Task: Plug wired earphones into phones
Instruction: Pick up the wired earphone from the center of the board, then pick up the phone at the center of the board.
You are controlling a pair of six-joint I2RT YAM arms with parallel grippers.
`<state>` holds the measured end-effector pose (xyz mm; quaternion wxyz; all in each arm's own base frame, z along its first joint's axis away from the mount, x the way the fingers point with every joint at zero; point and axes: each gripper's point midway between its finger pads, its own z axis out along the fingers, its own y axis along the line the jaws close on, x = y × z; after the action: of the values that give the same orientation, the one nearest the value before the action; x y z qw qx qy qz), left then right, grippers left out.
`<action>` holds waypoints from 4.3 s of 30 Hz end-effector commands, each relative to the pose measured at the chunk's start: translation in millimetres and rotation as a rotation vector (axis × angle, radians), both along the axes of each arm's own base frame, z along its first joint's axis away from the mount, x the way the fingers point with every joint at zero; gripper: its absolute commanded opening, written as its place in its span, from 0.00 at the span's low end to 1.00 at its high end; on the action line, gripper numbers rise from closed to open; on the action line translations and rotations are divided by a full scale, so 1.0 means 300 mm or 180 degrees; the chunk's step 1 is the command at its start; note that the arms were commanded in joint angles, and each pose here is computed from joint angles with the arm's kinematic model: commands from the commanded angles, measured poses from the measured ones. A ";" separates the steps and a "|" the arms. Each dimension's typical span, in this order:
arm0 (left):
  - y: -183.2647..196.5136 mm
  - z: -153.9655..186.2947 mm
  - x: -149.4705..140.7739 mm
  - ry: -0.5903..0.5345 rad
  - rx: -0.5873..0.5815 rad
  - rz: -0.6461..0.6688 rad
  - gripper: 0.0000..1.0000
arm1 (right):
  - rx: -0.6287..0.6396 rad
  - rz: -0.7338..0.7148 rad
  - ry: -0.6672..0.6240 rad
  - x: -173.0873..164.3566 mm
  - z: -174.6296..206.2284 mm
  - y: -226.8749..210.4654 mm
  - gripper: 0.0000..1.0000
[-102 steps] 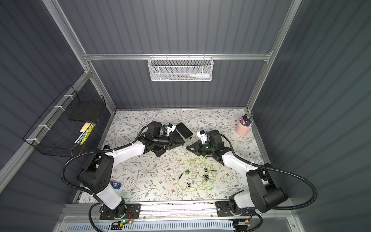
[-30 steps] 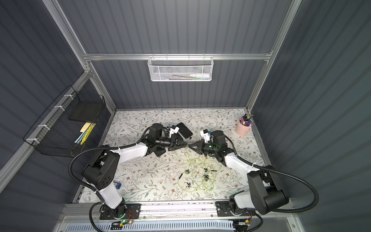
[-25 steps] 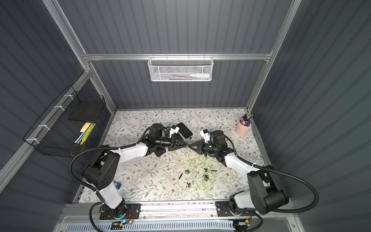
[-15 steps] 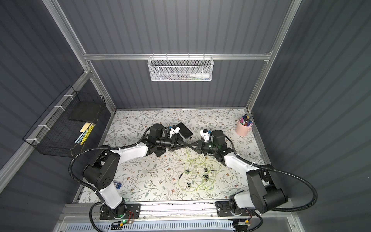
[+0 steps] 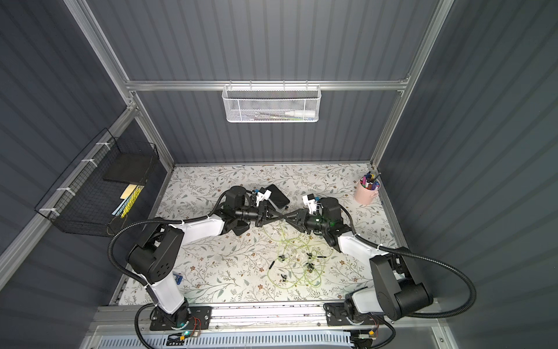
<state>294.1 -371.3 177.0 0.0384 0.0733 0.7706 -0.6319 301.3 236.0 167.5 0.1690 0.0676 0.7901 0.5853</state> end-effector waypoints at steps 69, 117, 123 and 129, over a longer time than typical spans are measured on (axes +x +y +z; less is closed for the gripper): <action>0.694 -0.472 0.312 0.0905 0.3886 0.2130 1.00 | -0.0631 0.0052 -0.0159 -0.064 -0.108 -0.040 0.00; 0.749 -0.699 0.106 0.1601 0.4543 0.1460 0.69 | -0.0923 0.0399 -0.0071 -0.089 -0.193 0.000 0.03; 0.676 -0.463 0.131 0.1506 0.4002 0.1445 0.67 | -0.1146 0.0569 -0.0345 -0.111 -0.204 0.017 0.03; 0.622 -0.253 0.148 0.1448 0.3525 0.1485 0.65 | -0.1005 0.0690 -0.0682 -0.100 -0.145 0.090 0.03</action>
<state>340.0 -172.0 45.2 -0.0391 -0.2195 0.9734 -0.0532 266.3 246.6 105.2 0.1636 -0.0647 0.8691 0.4623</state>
